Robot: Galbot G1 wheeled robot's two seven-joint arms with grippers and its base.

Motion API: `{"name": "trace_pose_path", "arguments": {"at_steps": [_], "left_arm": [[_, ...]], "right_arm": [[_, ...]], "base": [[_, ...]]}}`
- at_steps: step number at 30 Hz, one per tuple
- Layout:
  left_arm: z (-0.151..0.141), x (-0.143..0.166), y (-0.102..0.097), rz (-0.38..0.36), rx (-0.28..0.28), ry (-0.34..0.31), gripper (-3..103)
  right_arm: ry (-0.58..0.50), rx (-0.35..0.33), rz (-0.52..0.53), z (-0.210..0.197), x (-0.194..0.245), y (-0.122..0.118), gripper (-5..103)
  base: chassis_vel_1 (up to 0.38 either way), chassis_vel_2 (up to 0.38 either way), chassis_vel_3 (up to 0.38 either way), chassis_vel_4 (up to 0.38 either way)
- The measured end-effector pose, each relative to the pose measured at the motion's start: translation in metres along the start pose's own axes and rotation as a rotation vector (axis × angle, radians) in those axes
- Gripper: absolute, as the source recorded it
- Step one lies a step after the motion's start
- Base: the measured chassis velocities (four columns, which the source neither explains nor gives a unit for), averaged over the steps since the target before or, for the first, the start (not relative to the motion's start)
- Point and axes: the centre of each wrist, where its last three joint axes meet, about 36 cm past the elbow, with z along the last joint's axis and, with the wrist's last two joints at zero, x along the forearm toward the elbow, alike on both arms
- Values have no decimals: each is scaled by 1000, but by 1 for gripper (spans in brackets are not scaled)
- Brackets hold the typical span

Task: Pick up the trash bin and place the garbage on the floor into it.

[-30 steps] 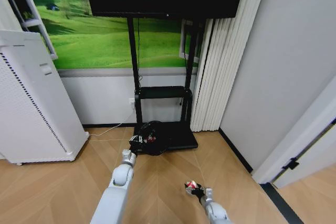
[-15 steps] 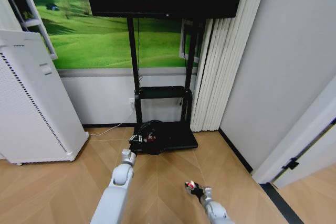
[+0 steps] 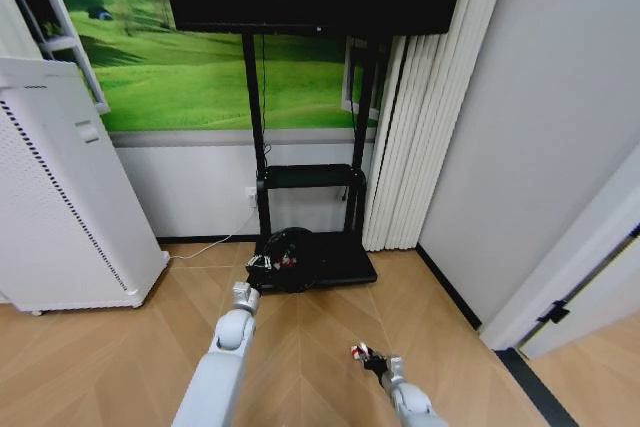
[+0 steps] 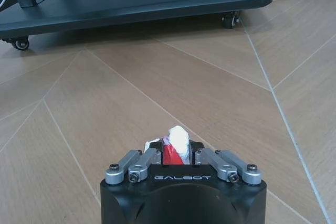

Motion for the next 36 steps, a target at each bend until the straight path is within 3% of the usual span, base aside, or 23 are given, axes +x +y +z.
{"name": "trace_pose_path", "arguments": {"at_steps": [8,12,15,21,27,30,36], "left_arm": [[6,0,1,-16,2,16,3],[17,3,-3,-39,2,45,3],[24,7,-14,-66,16,77,3],[32,13,-38,-100,60,141,3],[46,16,-67,-152,71,193,3],[46,16,-92,-185,63,213,3],[37,10,-120,-138,56,204,3]], "right_arm": [[-105,-46,39,-34,24,-5,23],[-235,-127,69,-77,62,-12,22],[-335,-189,85,-114,98,-22,22],[-476,-203,79,-166,141,-25,22],[-579,-196,17,-203,167,-6,22],[-614,-177,-53,-219,179,19,22],[-615,-120,-177,-227,193,58,22]], "base": [[0,0,0,0],[0,0,0,0],[0,0,0,0],[0,0,0,0],[0,0,0,0],[0,0,0,0],[0,0,0,0]]}}
